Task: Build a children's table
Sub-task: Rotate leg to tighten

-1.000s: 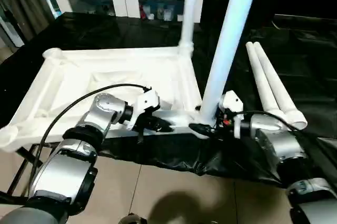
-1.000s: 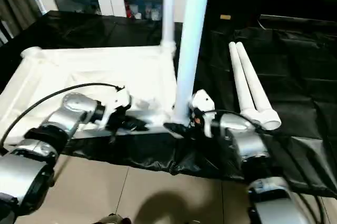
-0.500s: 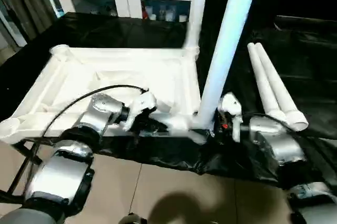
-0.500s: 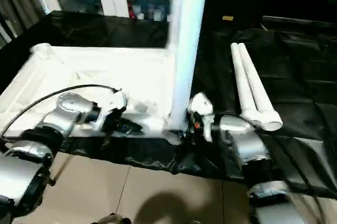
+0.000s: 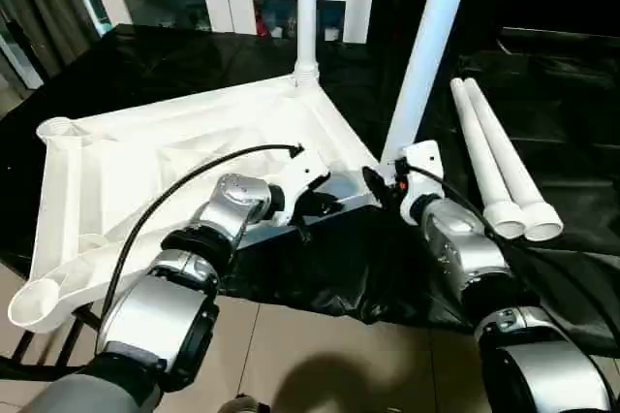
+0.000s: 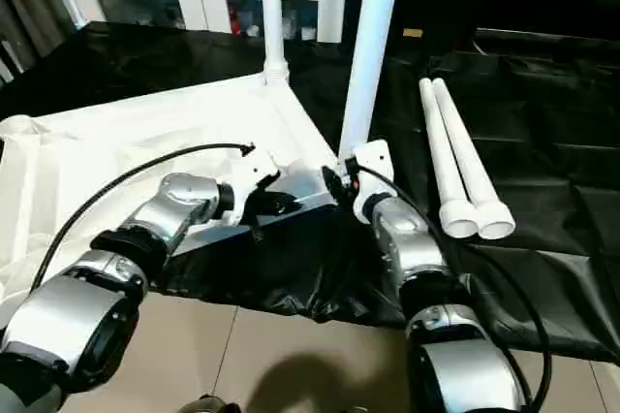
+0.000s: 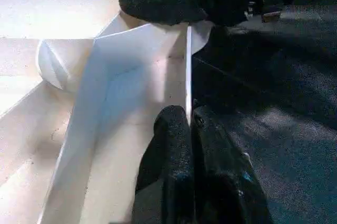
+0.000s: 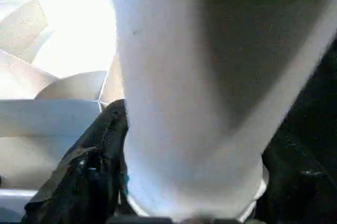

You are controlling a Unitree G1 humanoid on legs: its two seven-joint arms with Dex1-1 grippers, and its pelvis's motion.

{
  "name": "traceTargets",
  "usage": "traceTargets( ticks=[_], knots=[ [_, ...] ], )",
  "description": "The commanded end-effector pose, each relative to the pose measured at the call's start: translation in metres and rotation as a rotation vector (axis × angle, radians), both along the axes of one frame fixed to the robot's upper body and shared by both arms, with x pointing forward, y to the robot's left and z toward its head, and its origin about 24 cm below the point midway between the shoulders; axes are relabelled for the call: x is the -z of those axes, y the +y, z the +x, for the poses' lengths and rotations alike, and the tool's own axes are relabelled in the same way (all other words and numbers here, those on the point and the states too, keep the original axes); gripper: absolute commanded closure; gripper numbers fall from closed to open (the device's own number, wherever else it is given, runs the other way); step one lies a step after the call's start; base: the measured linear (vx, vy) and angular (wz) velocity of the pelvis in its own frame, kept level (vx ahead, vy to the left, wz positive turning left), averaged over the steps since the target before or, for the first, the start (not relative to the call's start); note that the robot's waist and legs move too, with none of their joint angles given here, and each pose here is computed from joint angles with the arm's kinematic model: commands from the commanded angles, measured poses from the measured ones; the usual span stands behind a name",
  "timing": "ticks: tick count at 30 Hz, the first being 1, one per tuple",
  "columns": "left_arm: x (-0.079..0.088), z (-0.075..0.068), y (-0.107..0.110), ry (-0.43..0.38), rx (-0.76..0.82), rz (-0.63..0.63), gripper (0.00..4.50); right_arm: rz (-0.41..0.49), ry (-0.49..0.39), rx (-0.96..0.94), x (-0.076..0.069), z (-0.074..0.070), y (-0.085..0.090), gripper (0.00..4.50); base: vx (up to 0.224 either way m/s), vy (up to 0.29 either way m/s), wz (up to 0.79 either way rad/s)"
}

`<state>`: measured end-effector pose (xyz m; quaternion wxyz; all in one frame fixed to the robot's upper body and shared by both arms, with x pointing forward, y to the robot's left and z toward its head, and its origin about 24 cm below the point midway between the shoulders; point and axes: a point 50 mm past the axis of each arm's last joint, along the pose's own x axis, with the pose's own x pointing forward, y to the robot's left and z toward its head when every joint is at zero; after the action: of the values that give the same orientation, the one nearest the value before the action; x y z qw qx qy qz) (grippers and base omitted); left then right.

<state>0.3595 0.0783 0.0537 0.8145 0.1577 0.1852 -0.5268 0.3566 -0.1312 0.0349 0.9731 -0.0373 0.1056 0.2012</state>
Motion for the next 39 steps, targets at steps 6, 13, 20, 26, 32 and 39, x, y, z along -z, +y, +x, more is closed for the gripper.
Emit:
traceTargets(
  ticks=[6,13,20,26,32,39],
  knots=[
    [-0.002,-0.007,-0.002,-0.027,0.145,-0.010,4.50,-0.013,-0.044,-0.247,-0.003,-0.007,0.009,0.64,0.000,0.000,0.00],
    [-0.007,-0.016,0.024,0.032,0.337,-0.052,4.50,-0.043,-0.008,-0.655,-0.005,-0.031,-0.008,0.64,0.000,0.000,0.00],
    [-0.010,-0.022,0.040,0.079,0.449,-0.038,4.50,-0.037,0.091,-0.901,-0.007,-0.049,-0.016,0.98,0.000,0.000,0.00],
    [-0.009,-0.026,0.047,0.113,0.502,-0.011,4.50,-0.006,0.137,-0.978,-0.009,-0.055,-0.017,1.46,0.000,0.000,0.00],
    [-0.008,-0.022,0.047,0.088,0.438,0.002,4.50,0.018,0.144,-0.958,-0.008,-0.058,-0.015,1.73,0.000,0.000,0.00],
    [-0.005,-0.010,0.035,0.047,0.257,0.036,4.50,0.010,0.107,-0.641,0.001,-0.038,-0.009,1.76,0.000,0.000,0.00]
  ],
)
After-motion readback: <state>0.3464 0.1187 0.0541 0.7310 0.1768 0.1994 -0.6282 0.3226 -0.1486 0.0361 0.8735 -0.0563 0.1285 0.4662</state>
